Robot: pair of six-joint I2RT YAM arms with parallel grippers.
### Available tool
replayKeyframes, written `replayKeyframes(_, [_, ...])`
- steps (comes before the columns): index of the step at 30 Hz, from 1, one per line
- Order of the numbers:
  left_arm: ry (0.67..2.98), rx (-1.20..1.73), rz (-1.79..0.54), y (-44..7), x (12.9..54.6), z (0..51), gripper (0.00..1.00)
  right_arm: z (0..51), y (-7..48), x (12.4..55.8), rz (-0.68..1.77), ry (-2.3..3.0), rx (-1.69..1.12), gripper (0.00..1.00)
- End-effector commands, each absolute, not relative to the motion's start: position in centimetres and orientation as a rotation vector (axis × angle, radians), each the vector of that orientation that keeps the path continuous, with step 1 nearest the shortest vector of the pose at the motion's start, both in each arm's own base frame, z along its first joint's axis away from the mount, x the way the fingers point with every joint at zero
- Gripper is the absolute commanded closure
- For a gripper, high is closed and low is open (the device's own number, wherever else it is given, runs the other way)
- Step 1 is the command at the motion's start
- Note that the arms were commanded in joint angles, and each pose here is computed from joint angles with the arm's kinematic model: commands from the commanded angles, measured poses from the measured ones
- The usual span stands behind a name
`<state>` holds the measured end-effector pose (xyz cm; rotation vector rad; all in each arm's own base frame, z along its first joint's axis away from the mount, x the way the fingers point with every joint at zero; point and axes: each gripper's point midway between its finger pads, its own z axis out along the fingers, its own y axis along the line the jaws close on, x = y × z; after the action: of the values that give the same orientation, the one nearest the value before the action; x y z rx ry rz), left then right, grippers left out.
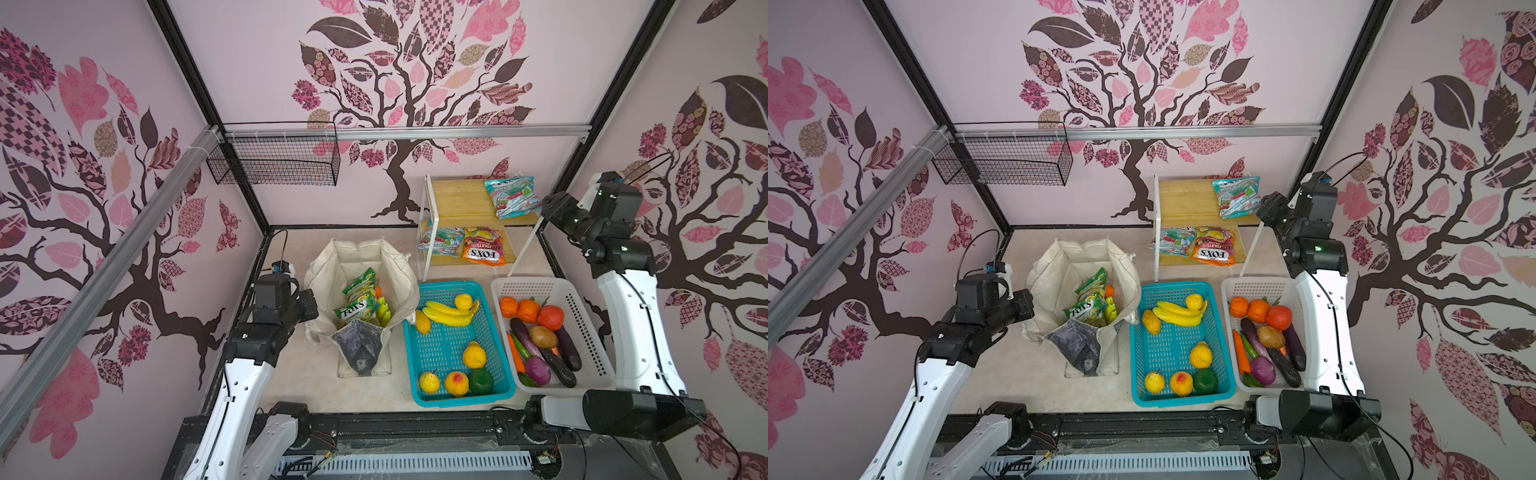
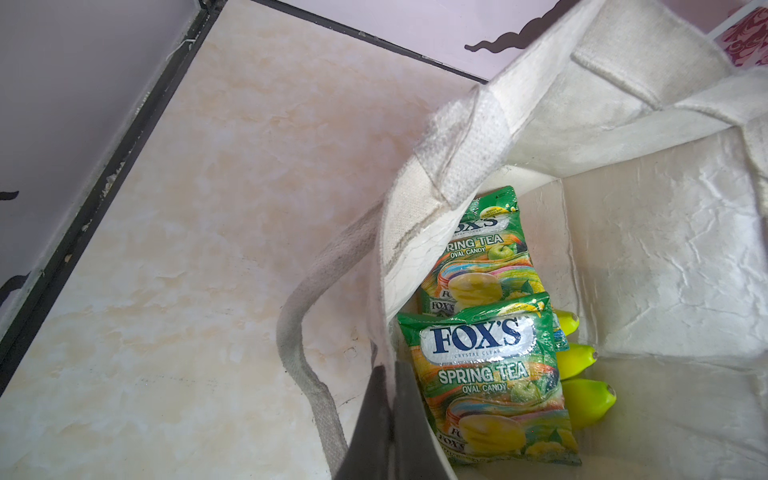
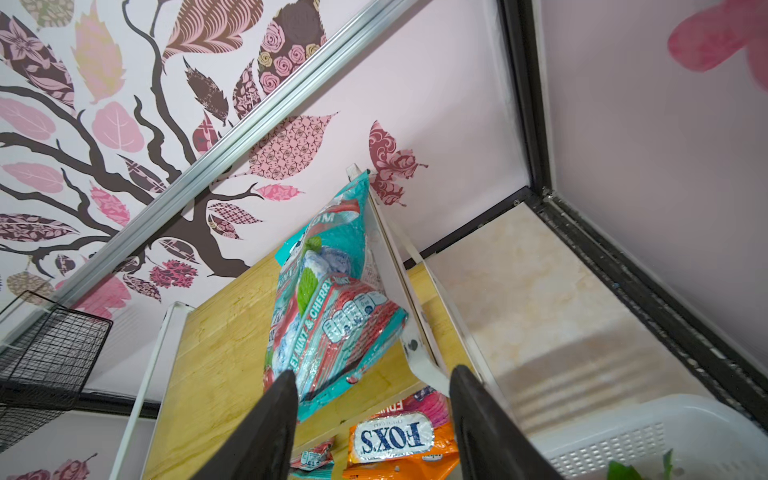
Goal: Place the food into the grocery bag and tie it
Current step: 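Move the right gripper to the shelf and grasp the teal Mint Blossom packet, then lift the teal Mint Blossom packet off the shelf with the right gripper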
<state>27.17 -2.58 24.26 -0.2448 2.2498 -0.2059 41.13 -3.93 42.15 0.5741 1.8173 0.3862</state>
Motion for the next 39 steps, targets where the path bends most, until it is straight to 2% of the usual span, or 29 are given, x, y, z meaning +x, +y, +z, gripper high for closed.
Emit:
replayKeyframes(1, [2.245,-0.234,-0.209,-2.6,27.2,23.9,1.00,41.8,-3.6,42.6,0.448,1.815,0.567,0.42])
replayKeyframes(10, [2.244,-0.231,-0.214,-2.7,27.2,23.9,1.00,40.5,-3.6,43.8,0.473,1.817,0.578,0.49])
replayKeyframes(15, [2.243,-0.230,-0.215,-2.7,27.2,24.0,1.00,40.4,-3.7,44.2,0.483,1.792,0.577,0.58])
replayKeyframes(21, [2.251,-0.230,-0.211,-2.7,27.2,23.8,1.00,39.4,-3.7,44.5,0.491,1.799,0.582,0.60])
replayKeyframes(24, [2.243,-0.233,-0.209,-2.6,27.2,23.9,1.00,39.1,-3.5,44.7,0.509,1.807,0.582,0.71])
replayKeyframes(27, [2.245,-0.233,-0.209,-2.6,27.2,23.9,1.00,39.1,-3.4,44.5,0.516,1.802,0.582,0.89])
replayKeyframes(29, [2.243,-0.232,-0.213,-2.7,27.2,24.0,1.00,39.4,-3.5,44.2,0.511,1.791,0.582,0.90])
replayKeyframes(32, [2.247,-0.231,-0.212,-2.7,27.2,23.9,1.00,40.1,-3.6,43.7,0.498,1.774,0.580,1.00])
replayKeyframes(39, [2.242,-0.232,-0.213,-2.7,27.1,24.0,1.00,43.1,-2.6,42.2,0.559,1.719,0.538,1.00])
